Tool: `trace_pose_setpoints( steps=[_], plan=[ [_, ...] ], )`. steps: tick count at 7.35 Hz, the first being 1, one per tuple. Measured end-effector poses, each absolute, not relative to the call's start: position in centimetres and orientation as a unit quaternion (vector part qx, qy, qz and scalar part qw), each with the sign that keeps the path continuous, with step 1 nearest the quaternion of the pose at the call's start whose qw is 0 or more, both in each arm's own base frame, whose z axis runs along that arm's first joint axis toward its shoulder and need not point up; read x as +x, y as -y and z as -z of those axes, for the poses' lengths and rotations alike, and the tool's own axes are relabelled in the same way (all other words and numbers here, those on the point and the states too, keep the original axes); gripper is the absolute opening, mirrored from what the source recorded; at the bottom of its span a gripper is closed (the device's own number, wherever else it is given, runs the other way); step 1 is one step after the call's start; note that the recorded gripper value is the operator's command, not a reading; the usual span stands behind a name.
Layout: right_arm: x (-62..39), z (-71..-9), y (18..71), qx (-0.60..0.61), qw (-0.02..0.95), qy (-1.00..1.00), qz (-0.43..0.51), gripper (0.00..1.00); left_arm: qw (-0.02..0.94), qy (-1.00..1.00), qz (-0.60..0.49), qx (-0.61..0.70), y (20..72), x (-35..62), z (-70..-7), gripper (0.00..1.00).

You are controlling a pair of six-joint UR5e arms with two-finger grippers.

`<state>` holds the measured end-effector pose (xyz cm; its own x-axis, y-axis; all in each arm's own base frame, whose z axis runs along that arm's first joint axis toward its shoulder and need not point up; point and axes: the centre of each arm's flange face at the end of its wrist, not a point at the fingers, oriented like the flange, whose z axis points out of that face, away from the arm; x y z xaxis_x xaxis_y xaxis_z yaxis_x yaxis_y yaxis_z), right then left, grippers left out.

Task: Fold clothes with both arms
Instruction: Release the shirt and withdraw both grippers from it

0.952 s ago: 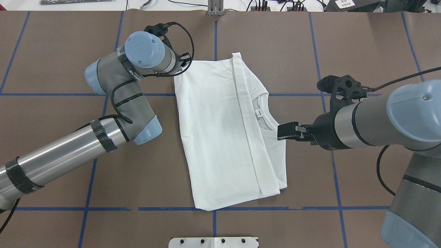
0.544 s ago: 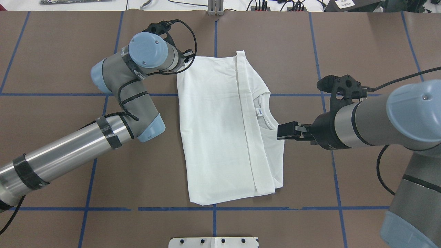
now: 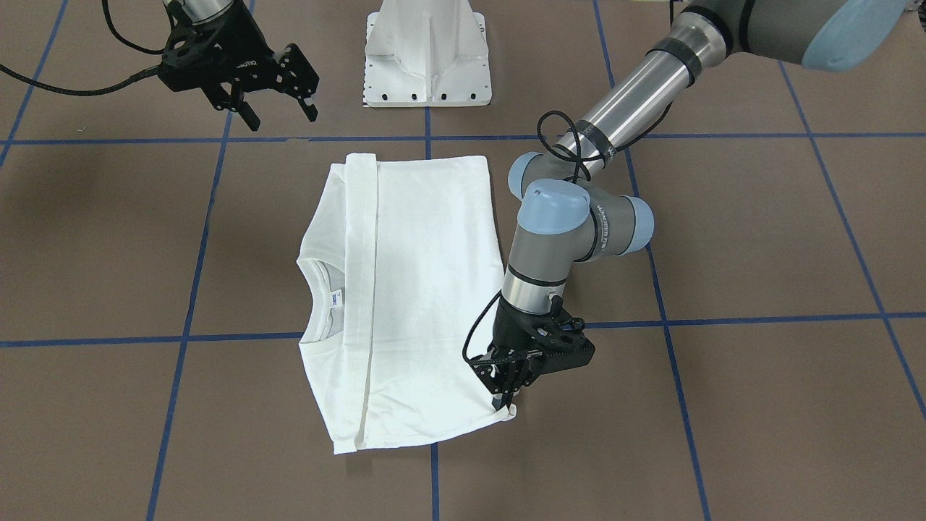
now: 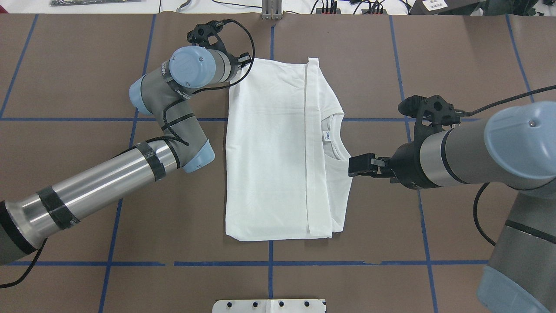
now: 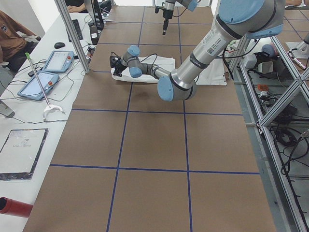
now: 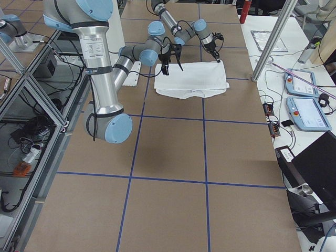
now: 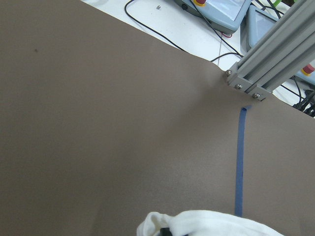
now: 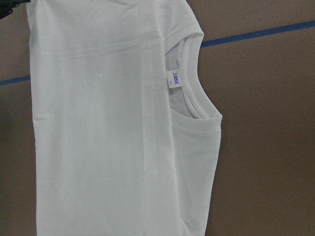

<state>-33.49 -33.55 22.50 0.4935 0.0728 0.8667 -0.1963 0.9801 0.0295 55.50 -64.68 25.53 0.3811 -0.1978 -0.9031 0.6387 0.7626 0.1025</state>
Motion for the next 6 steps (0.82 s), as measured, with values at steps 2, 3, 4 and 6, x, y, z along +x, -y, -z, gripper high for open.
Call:
trace_pose_setpoints(
  steps=[2,3,4,6],
  plan=[
    [-34.3,-22.6,34.0,0.062,0.864,0.494,-0.079,1.0,0.802,-0.486,0.258,0.231,65.0,55.2,-25.9,1.0],
    [-34.9,-22.5,34.4,0.063,0.864,0.493,-0.078,1.0,0.801,-0.486,0.258,0.236,65.5,54.4,-25.8,1.0],
    [-35.5,-22.8,34.6,0.064,0.867,0.488,-0.072,1.0,0.8,-0.489,0.256,0.236,66.3,53.0,-25.5,1.0],
    [-38.3,-23.7,35.7,0.071,0.879,0.469,-0.042,1.0,0.807,-0.512,0.221,0.193,65.6,49.4,-27.1,1.0]
  ],
)
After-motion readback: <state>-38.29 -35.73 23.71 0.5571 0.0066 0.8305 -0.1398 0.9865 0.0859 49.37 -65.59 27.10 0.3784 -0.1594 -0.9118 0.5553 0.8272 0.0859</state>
